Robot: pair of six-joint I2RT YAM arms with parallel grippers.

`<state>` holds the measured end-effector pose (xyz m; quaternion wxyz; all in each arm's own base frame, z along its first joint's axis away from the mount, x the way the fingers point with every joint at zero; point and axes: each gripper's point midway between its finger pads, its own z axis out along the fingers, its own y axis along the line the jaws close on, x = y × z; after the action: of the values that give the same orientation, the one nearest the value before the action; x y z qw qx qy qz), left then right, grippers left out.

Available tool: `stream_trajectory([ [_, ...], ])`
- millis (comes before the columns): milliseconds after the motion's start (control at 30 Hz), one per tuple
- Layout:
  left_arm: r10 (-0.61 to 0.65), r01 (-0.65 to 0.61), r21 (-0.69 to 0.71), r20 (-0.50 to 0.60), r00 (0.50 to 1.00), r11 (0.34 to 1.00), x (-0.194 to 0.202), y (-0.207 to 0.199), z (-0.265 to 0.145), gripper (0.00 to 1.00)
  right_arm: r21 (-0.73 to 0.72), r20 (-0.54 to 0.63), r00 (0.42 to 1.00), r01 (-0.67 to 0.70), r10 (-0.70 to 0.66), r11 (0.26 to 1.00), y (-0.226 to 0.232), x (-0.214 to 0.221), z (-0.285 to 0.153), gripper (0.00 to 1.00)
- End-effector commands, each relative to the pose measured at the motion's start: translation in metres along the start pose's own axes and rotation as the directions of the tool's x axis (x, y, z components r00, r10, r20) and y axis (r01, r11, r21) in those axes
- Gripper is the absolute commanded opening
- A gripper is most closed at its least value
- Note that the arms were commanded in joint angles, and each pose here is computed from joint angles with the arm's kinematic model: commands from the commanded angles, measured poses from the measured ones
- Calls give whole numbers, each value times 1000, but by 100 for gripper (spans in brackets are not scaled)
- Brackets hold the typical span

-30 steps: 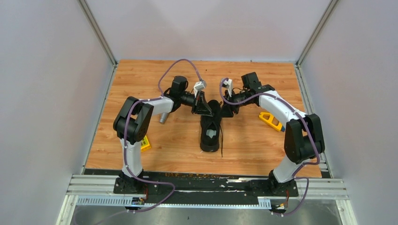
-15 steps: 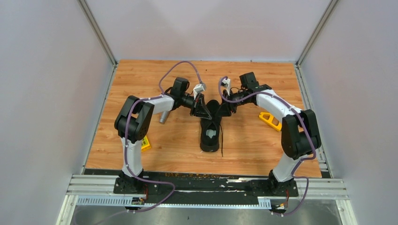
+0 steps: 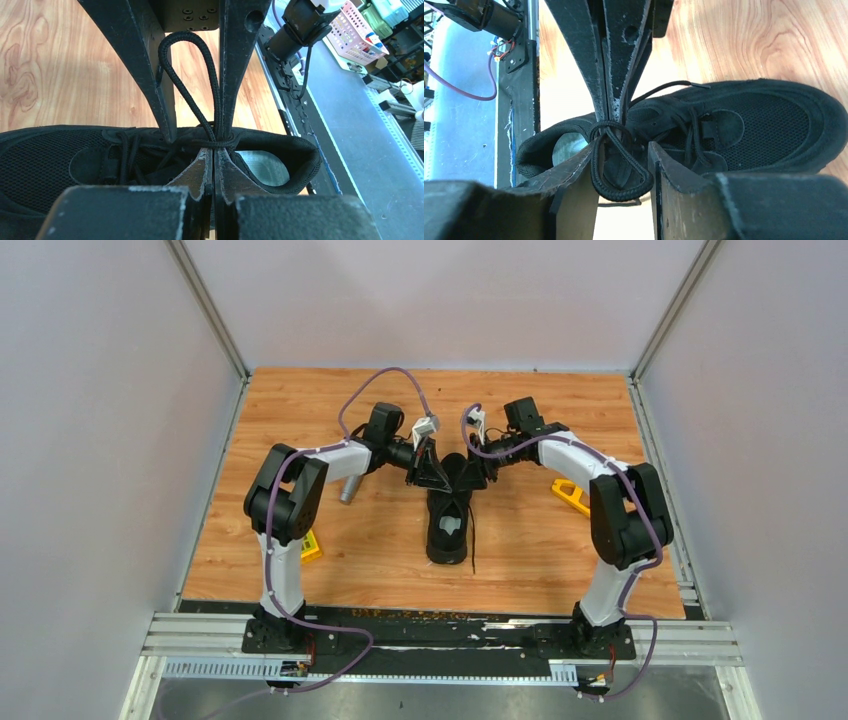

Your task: Tie the shoes

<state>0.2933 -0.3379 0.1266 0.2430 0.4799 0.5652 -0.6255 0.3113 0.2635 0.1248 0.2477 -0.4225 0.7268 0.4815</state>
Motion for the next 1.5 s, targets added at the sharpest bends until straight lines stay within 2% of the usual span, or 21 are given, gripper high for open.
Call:
stream_trajectory([
  [0,51,-52,18,12,999,999,-13,0,-1,0,-94,70,995,72,-66,993,10,-12,6,39],
  [233,42,-42,28,13,999,999,-12,-2,-1,0,-153,82,995,71,-59,986,14,-8,11,27],
  [333,41,-42,27,12,999,999,-12,-2,-1,0,-144,76,995,73,-63,987,12,-4,12,25],
  [533,42,-43,14,12,999,999,-11,1,-3,0,-142,68,996,63,-53,988,10,0,13,12],
  [900,49,-48,-77,13,999,996,-14,17,-10,0,-80,45,999,33,-30,996,10,8,6,1],
  [1000,38,-36,-80,21,999,996,-15,17,-10,0,-76,41,999,10,-7,997,8,9,6,3],
  [1100,46,-43,-77,30,999,996,-16,16,-9,0,-76,41,999,9,-6,997,7,10,6,17],
  [1133,25,-23,-74,33,999,997,-16,15,-9,0,-77,42,999,13,-10,997,7,10,6,17],
  [1267,18,-15,-72,41,999,997,-15,15,-9,0,-81,46,999,9,-5,997,6,6,7,7],
  [1467,0,2,-70,33,999,998,-10,15,-9,0,-43,59,997,-41,44,998,-2,3,0,4],
])
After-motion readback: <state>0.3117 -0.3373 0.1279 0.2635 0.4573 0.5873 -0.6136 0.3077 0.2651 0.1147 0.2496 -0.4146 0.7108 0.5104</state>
